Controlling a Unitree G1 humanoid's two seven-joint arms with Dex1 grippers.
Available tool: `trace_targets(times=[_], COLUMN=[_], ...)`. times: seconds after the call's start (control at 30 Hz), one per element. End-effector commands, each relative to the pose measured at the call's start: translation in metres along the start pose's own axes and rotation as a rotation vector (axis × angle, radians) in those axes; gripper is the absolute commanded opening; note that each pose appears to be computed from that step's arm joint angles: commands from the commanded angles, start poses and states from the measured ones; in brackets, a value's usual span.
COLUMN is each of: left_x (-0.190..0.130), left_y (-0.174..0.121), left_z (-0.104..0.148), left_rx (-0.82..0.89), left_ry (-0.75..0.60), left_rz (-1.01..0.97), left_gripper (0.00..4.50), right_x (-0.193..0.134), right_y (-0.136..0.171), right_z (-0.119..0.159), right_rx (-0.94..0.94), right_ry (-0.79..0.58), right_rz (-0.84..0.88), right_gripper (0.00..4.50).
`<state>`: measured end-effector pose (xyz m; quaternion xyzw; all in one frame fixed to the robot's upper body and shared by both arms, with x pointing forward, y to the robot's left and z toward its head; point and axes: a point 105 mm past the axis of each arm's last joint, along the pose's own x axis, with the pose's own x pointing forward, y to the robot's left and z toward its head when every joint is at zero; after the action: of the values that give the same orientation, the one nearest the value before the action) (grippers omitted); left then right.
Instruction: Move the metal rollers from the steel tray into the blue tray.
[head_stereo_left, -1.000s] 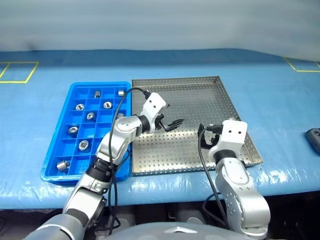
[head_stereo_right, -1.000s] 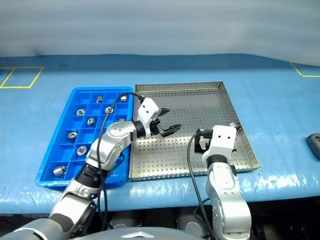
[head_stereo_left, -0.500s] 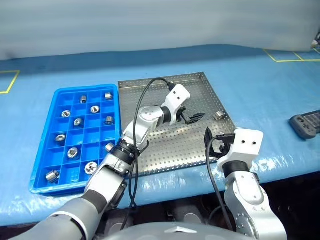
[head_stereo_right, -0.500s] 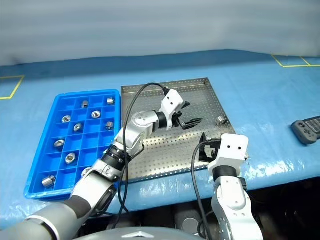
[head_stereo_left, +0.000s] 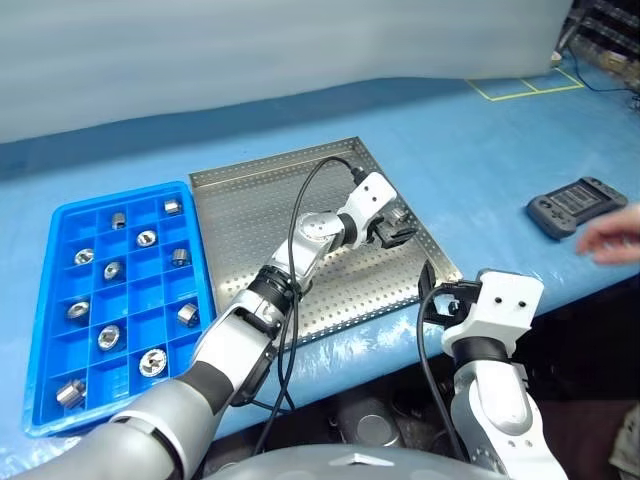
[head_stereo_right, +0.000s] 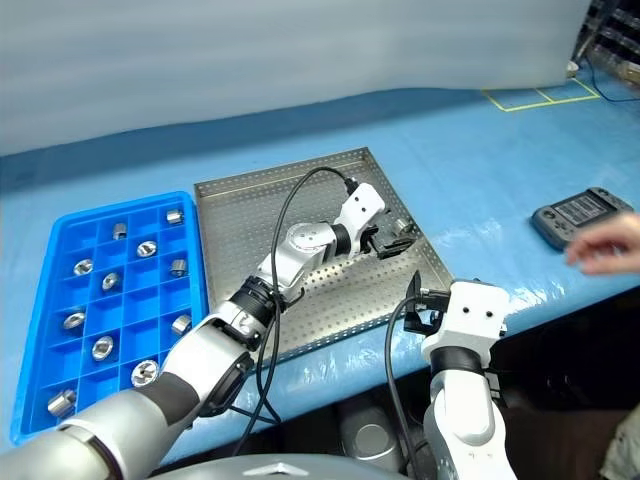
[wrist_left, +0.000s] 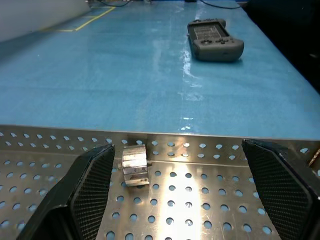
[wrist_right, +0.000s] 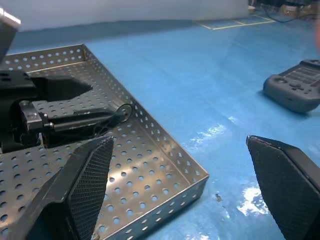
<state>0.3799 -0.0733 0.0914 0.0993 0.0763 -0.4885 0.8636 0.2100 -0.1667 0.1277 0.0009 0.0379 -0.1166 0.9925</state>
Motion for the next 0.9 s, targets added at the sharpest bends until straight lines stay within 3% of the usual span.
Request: trace_targets(times=[0.03,0.9], left_x=[0.015,0.037], left_y=[-0.009,-0.032], left_z=[0.026,0.029], left_rx=[0.038,-0.039], left_ry=[-0.062,-0.052], left_rz=[0.022,0.031], left_gripper=[4.43,4.43], right_x=[-0.005,-0.008], right_y=[0.003,0.005], right_z=[0.017,0.019], right_rx=[0.026,0.024], right_ry=[-0.074,-0.089], right_rz=[0.003,-0.018], right_gripper=[4.5,4.5])
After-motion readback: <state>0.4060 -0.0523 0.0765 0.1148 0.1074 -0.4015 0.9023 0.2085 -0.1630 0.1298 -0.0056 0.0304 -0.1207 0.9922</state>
